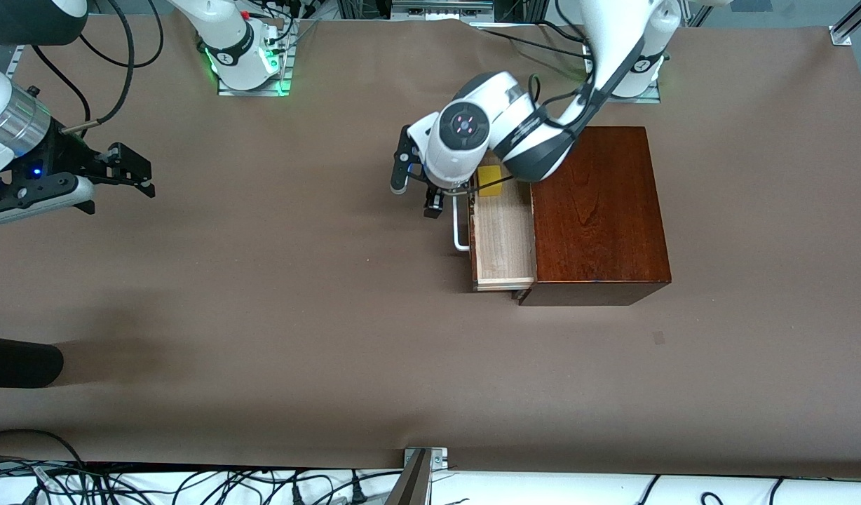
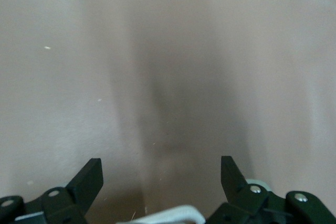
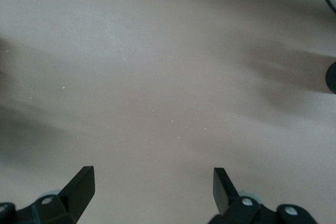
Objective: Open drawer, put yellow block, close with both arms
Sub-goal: 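Push the drawer shut into the box with the left gripper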
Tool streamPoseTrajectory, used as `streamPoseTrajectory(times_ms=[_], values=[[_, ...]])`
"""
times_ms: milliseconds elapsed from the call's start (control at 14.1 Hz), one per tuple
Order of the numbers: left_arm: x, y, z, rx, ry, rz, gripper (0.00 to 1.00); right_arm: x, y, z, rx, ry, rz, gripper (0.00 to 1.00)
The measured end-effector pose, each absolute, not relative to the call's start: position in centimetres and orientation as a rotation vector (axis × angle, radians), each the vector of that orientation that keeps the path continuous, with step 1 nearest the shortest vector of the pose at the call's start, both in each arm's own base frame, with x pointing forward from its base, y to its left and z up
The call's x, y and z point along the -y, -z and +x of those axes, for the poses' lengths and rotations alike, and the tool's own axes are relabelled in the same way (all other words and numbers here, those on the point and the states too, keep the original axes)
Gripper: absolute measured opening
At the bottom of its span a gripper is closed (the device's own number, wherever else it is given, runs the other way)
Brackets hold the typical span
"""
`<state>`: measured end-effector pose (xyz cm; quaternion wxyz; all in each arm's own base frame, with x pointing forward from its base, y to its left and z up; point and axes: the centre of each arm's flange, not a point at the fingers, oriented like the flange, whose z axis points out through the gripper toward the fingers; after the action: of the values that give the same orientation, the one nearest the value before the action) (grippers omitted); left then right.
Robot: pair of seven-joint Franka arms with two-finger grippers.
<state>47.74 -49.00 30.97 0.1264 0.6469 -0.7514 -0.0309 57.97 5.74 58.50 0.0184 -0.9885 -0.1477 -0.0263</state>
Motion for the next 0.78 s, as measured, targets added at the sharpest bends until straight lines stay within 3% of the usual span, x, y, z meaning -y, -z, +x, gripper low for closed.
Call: streamPoseTrajectory(times_ms=[497,780], values=[[45.6,-29.4,48.3,2.303,0.408,1.872,1.0,-6.3,-59.6,57.6,0.461,0.108,-3.073,1.0],[42.3,-29.3,49.2,2.248,0.608,1.888,1.0,-6.9,-59.6,57.0,0.238,0.051,-3.096,1.0]])
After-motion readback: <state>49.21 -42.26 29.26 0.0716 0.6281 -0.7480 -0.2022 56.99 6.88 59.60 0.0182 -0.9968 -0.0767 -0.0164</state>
